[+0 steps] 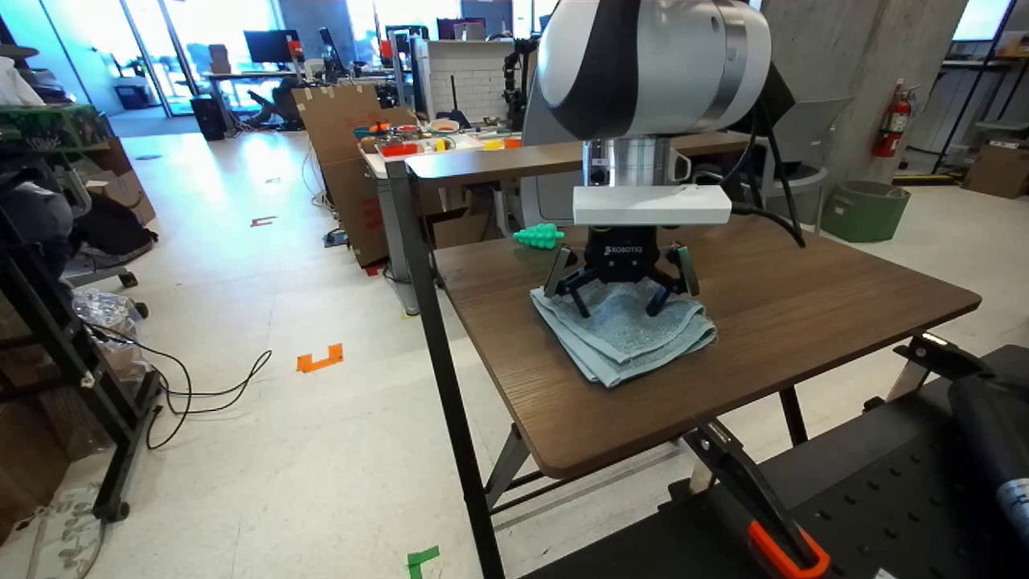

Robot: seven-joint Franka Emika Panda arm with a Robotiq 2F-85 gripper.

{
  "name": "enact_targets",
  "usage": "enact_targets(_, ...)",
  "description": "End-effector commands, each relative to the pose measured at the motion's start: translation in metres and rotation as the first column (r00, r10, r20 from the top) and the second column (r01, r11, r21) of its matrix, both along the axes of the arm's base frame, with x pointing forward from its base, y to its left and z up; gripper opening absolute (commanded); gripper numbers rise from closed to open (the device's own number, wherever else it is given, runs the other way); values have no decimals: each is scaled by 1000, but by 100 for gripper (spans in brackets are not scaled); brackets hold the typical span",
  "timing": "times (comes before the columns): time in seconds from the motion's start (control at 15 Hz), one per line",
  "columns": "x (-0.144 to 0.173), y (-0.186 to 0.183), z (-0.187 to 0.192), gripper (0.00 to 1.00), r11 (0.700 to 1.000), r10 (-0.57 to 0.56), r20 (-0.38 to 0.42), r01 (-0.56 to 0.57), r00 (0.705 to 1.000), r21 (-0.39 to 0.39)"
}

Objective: Wipe the table with the towel

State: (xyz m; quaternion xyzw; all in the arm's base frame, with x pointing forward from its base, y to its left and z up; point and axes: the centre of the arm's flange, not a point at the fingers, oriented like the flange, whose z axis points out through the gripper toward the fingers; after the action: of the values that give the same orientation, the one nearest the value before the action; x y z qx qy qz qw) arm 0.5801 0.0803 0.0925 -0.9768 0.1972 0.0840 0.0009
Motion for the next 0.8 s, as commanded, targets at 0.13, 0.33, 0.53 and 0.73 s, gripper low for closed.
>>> enact_targets(0.13,31,-18,-13,100,991,-132,-2,132,991,21)
enact_targets(0.33,48,-1,-19,100,981,-187,43,184,981,66)
enact_targets(0.53,55,39,-22,100,976,-179,59,170,982,135)
enact_targets(0.73,63,85,-8,100,971,-174,115,151,978,185)
